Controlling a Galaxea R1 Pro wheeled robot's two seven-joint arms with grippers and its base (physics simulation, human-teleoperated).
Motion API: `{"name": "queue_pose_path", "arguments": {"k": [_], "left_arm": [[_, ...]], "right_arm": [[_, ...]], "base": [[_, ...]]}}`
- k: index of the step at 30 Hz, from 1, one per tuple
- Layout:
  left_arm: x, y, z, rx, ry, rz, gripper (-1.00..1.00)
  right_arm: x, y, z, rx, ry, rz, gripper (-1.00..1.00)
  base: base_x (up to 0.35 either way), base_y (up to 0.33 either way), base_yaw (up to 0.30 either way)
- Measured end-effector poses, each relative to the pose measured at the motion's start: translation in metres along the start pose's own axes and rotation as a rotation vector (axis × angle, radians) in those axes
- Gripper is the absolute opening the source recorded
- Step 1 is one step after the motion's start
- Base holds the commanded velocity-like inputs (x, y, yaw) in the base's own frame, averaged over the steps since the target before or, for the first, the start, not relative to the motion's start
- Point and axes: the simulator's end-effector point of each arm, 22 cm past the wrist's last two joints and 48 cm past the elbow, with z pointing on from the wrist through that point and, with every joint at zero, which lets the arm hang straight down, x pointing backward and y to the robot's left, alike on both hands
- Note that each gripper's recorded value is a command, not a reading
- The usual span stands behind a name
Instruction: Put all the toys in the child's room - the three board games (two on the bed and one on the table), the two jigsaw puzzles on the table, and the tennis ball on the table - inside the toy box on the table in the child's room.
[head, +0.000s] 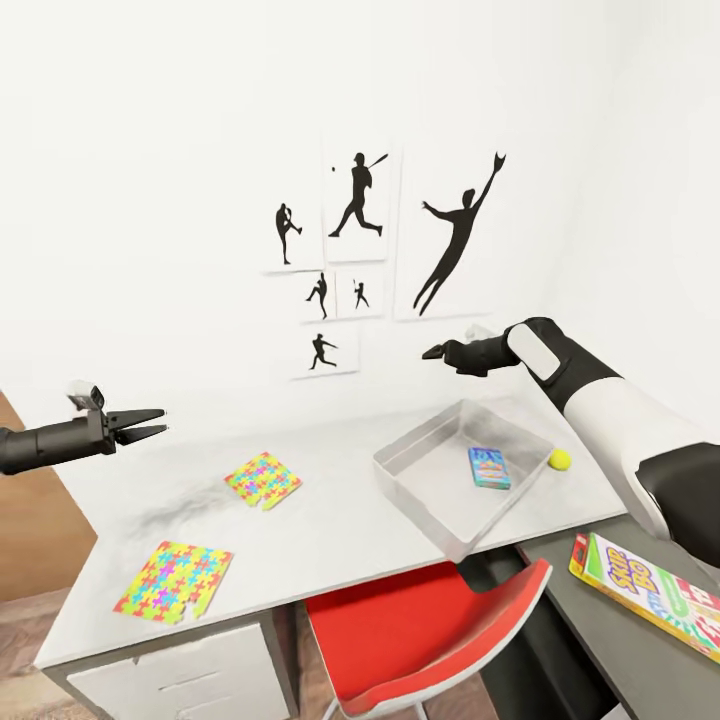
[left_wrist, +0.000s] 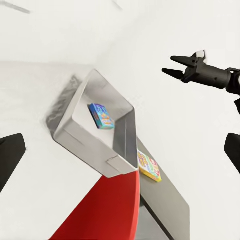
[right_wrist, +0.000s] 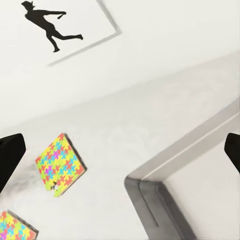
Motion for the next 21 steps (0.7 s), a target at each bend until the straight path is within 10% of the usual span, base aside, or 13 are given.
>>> {"name": "queue_pose_path", "arguments": {"k": [21], "left_arm": [[-0.0018,-0.0051,-0.0024,0.003,-0.005,0.008,1.0]], "right_arm": [[-0.0052,0.0054,-0.007,-0.001,-0.014,-0.008,1.0]], "base": [[-0.029,0.0,0.15]]}}
